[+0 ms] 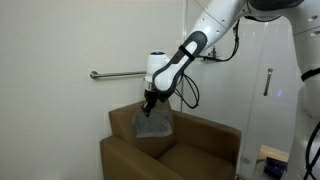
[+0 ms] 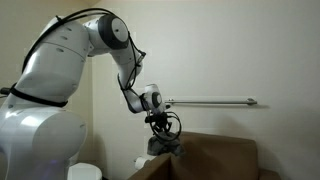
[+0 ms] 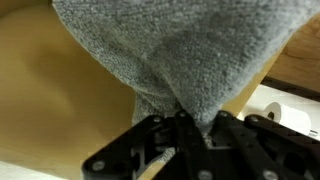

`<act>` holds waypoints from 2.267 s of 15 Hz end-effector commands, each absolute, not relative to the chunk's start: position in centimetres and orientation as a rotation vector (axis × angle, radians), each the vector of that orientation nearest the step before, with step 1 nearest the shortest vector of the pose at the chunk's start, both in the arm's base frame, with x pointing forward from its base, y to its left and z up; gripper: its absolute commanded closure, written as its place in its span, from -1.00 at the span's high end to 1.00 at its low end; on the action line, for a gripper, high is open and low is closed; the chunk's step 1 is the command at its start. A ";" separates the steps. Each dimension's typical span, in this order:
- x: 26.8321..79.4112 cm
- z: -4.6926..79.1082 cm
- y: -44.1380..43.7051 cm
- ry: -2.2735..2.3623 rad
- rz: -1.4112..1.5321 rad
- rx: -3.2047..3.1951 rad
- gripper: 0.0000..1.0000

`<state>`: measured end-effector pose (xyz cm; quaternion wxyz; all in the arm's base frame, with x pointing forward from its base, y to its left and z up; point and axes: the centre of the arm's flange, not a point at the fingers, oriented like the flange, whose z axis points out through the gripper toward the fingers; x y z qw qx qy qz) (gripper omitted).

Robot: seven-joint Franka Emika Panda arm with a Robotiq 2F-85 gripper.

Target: Pick the cloth and put it on the shoulder of the couch

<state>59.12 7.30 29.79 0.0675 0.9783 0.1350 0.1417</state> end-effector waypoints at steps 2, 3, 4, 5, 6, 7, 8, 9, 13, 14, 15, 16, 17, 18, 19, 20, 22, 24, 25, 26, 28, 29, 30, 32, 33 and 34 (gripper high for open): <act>57.7 30.6 10.4 0.427 0.475 2.997 -0.87; 57.6 30.5 11.1 0.438 0.483 3.009 -0.88; 57.5 30.4 11.8 0.450 0.502 3.026 -0.88; 57.4 30.2 12.4 0.450 0.524 3.035 -0.87; 57.3 29.9 13.1 0.451 0.546 3.047 -0.87; 57.2 29.6 13.6 0.454 0.565 3.056 -0.87; 57.1 29.1 14.2 0.463 0.580 3.062 -0.87; 56.8 28.6 14.6 0.474 0.589 3.069 -0.87; 56.0 25.9 16.3 0.512 0.593 3.103 -0.87; 55.8 25.3 16.7 0.515 0.592 3.114 -0.87; 55.7 24.6 17.2 0.520 0.588 3.125 -0.87; 55.5 24.0 17.6 0.525 0.584 3.132 -0.88; 55.5 23.3 18.0 0.528 0.579 3.133 -0.87; 55.6 22.8 18.2 0.530 0.577 3.132 -0.87; 55.7 22.2 18.3 0.525 0.571 3.129 -0.87; 55.7 21.7 18.3 0.520 0.567 3.128 -0.87; 55.9 20.7 18.1 0.506 0.548 3.121 -0.87; 56.1 19.9 17.7 0.499 0.529 3.122 -0.87; 56.2 19.5 17.7 0.497 0.519 3.121 -0.87; 56.2 19.1 17.5 0.495 0.508 3.125 -0.87; 56.2 18.3 17.4 0.490 0.493 3.125 -0.87; 56.3 18.0 17.3 0.483 0.485 3.120 -0.87; 56.4 17.7 17.2 0.477 0.476 3.118 -0.87; 56.5 17.0 16.8 0.467 0.460 3.115 -0.87; 56.6 16.6 16.7 0.464 0.448 3.114 -0.87; 56.6 16.3 16.5 0.462 0.440 3.113 -0.87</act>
